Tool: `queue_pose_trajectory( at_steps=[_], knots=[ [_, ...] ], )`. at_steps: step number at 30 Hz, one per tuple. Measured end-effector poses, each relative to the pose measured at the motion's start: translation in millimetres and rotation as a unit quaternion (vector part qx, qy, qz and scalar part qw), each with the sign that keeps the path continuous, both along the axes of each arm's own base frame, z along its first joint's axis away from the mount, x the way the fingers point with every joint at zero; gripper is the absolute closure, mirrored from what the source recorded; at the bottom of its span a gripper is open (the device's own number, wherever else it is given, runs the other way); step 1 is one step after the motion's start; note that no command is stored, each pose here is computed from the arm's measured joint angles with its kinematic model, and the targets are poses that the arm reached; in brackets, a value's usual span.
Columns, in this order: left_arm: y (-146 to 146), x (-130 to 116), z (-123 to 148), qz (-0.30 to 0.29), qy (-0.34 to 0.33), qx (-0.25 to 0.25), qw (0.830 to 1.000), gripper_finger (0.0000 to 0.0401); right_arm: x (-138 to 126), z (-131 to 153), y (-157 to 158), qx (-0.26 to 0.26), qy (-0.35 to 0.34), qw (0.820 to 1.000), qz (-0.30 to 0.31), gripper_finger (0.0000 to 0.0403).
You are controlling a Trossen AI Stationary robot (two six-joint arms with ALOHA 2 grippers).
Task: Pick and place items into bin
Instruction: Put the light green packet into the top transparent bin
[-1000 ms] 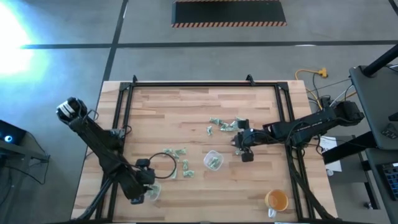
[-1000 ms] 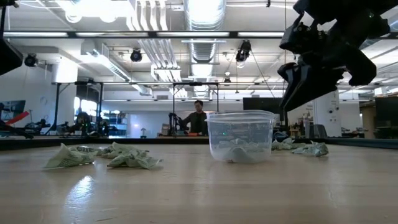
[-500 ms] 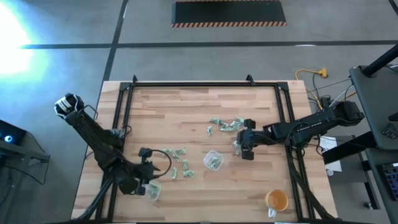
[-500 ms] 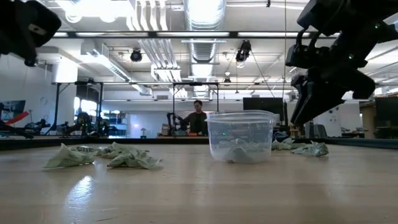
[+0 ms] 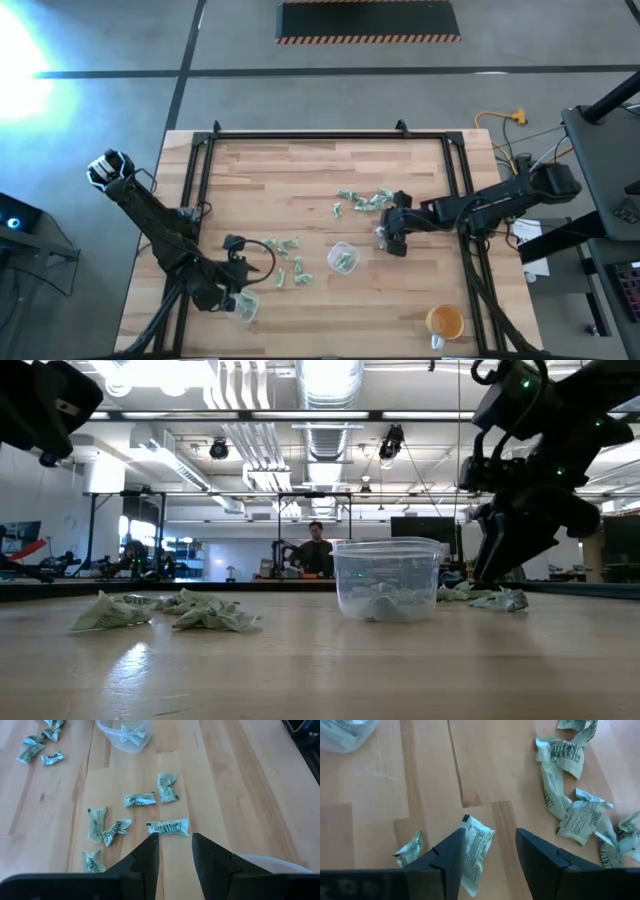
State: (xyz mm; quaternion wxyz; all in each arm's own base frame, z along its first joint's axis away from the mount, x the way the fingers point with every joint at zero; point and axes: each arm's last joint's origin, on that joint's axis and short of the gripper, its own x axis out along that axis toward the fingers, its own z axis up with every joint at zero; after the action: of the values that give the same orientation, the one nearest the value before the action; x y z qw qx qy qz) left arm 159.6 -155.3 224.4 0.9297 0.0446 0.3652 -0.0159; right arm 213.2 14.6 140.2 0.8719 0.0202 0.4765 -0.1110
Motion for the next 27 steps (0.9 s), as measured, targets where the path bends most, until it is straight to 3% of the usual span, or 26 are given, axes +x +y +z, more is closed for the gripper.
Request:
queue_pose_trajectory(
  at_steps=[8,17,22,27],
  knots=[
    [0,0,-1,-0.005,0.000,0.008,1.000,0.0302,4,-17,-7,0.031,0.039,0.999,-0.003,0.0233],
    [0,0,-1,-0.005,0.000,0.008,1.000,0.0302,8,-17,-10,0.042,0.041,0.998,0.006,0.0246],
    [1,0,-2,-0.005,0.001,0.010,1.000,0.0302,7,-17,-9,0.057,0.044,0.997,0.024,0.0282],
    [1,0,-2,-0.005,0.002,0.010,1.000,0.0302,7,-17,-8,0.060,0.047,0.996,0.046,0.0344]
  ],
)
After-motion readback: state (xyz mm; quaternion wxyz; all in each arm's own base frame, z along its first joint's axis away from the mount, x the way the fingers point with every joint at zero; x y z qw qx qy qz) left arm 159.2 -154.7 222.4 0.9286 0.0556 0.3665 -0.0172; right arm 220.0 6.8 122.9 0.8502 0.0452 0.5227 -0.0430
